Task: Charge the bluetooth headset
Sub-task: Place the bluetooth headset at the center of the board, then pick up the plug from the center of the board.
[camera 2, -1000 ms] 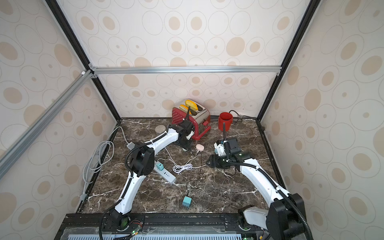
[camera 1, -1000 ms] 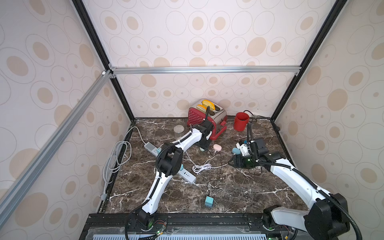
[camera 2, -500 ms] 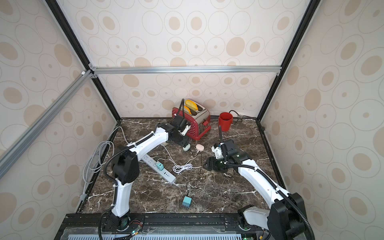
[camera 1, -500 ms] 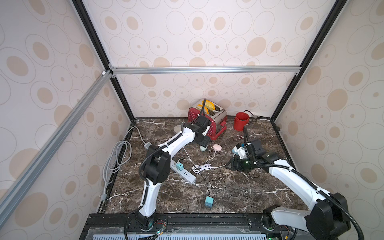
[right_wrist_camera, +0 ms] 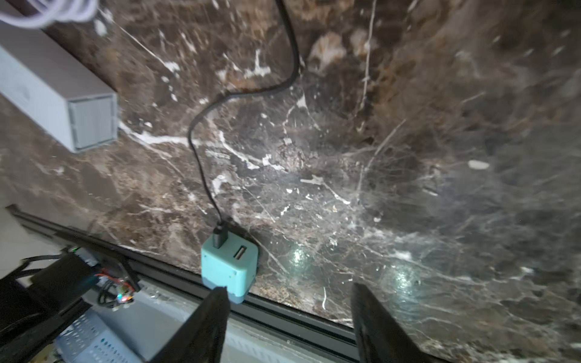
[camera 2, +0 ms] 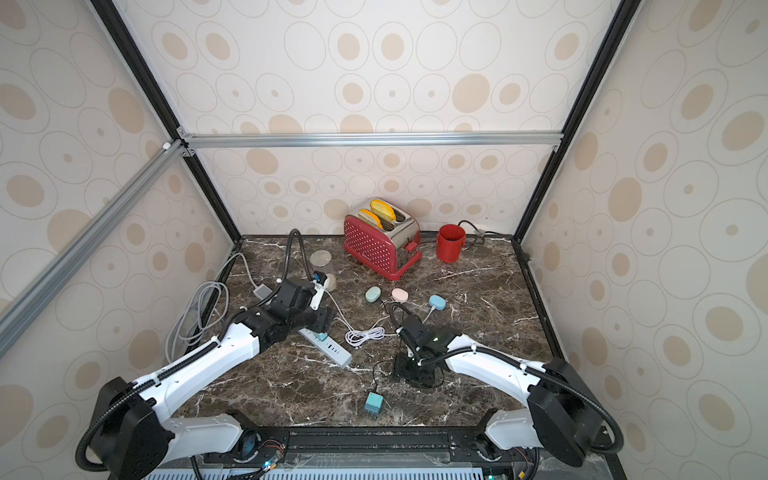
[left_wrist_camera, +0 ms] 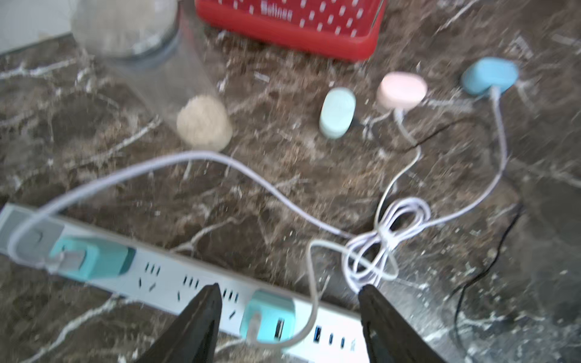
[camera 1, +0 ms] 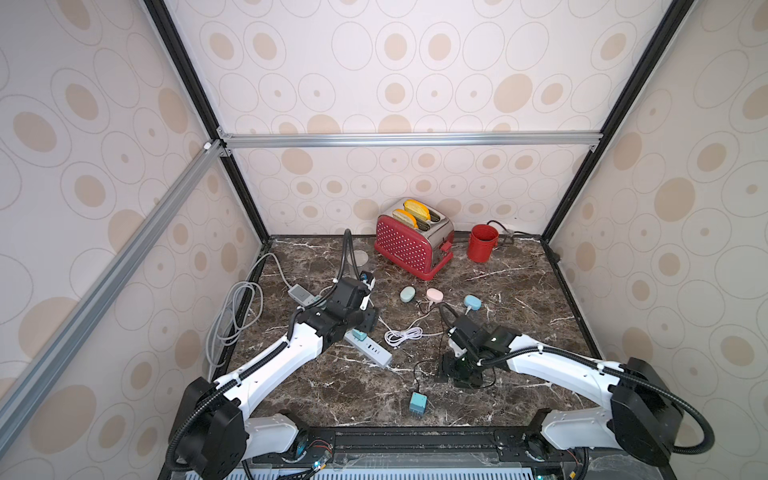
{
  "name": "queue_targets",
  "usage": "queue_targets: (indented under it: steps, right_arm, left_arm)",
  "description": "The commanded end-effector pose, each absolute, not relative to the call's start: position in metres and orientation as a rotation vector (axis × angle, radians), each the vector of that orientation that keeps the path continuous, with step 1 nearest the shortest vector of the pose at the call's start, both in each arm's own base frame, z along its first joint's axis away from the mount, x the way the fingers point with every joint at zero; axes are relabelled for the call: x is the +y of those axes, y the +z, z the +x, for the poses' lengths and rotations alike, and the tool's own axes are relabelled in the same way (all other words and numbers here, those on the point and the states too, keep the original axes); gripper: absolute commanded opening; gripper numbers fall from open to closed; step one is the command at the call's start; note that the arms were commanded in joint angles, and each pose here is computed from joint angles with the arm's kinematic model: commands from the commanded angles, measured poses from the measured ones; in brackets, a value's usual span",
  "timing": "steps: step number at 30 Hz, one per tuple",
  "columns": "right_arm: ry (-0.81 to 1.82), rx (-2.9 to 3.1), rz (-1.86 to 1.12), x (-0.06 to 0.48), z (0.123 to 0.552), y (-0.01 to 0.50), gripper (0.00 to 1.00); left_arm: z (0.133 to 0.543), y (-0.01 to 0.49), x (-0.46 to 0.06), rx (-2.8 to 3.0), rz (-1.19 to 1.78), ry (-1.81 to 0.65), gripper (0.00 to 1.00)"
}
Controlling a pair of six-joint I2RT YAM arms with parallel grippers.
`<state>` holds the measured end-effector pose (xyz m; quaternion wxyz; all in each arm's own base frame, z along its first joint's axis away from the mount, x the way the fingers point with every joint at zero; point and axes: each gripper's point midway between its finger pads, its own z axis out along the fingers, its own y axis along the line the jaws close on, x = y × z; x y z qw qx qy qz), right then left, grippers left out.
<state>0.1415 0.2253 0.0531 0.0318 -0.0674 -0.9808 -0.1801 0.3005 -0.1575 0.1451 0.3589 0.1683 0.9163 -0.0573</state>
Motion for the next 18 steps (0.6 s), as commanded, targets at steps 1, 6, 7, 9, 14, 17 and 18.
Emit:
queue_targets:
  steps: [1,6,7,9,14,17,18]
  right_arm:
    - [-0.474,-3.058,-0.424,0.235,0.148,0.051,0.66]
    - [-0.429,-3.048,-0.404,0.259,0.140,0.050,0.65]
    - [-0.416,-3.049,-0.396,0.263,0.138,0.050,0.65]
    - [-0.382,-3.054,-0.376,0.269,0.133,0.051,0.65]
    - [-0.323,-3.055,-0.399,0.274,0.124,0.047,0.67]
    - [-0.294,-3.034,-0.429,0.275,0.119,0.039,0.71]
    - [-0.283,-3.027,-0.433,0.276,0.117,0.037,0.72]
  left_arm:
    - [0.297,0.163,-0.141,2.279,0.340,-0.128,0.71]
    - [0.283,0.155,-0.133,2.269,0.311,-0.155,0.71]
    - [0.281,0.154,-0.136,2.261,0.307,-0.181,0.71]
    - [0.279,0.152,-0.141,2.250,0.307,-0.237,0.71]
    - [0.273,0.151,-0.149,2.254,0.327,-0.306,0.70]
    - [0.269,0.156,-0.151,2.228,0.324,-0.349,0.70]
    - [0.267,0.158,-0.152,2.217,0.327,-0.367,0.70]
